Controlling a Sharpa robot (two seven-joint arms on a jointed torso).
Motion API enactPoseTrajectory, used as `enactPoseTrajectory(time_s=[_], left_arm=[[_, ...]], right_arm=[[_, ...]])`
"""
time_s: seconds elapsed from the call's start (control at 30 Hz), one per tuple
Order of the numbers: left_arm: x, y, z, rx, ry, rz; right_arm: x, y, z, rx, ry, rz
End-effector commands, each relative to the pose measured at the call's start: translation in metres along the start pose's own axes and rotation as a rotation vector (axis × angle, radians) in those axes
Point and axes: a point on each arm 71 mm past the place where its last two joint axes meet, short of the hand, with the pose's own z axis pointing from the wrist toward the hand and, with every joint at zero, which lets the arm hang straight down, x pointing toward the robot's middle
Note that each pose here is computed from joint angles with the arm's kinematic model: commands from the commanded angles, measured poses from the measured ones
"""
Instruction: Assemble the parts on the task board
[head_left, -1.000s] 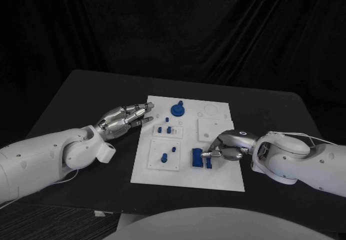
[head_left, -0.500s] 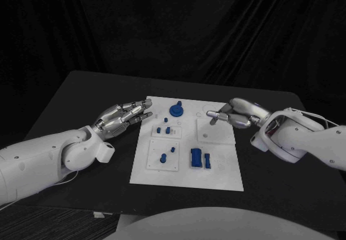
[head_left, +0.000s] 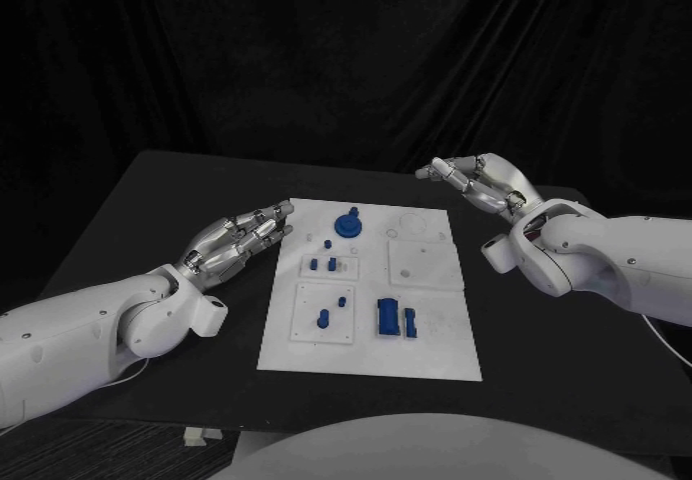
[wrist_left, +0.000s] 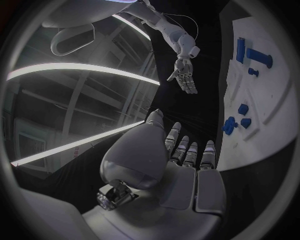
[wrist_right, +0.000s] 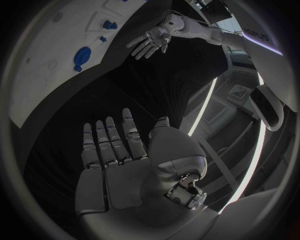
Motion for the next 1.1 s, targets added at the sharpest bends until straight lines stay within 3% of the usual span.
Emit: enactPoseTrajectory(time_s=[0.03, 0.63, 1.1], left_arm=[[0.0024, -0.0097, -0.0011, 0.147, 0.01, 0.052], [0.0025, -0.0074, -0.0019, 0.143, -0.012, 0.081], [0.0018, -0.0065, -0.0016, 0.135, -0.015, 0.084]], right_arm=[[0.002, -0.003, 0.0, -0.015, -0.001, 0.128], [0.022, -0.02, -0.007, 0.002, 0.03, 0.197], [0.023, -0.023, -0.007, 0.013, 0.037, 0.202]])
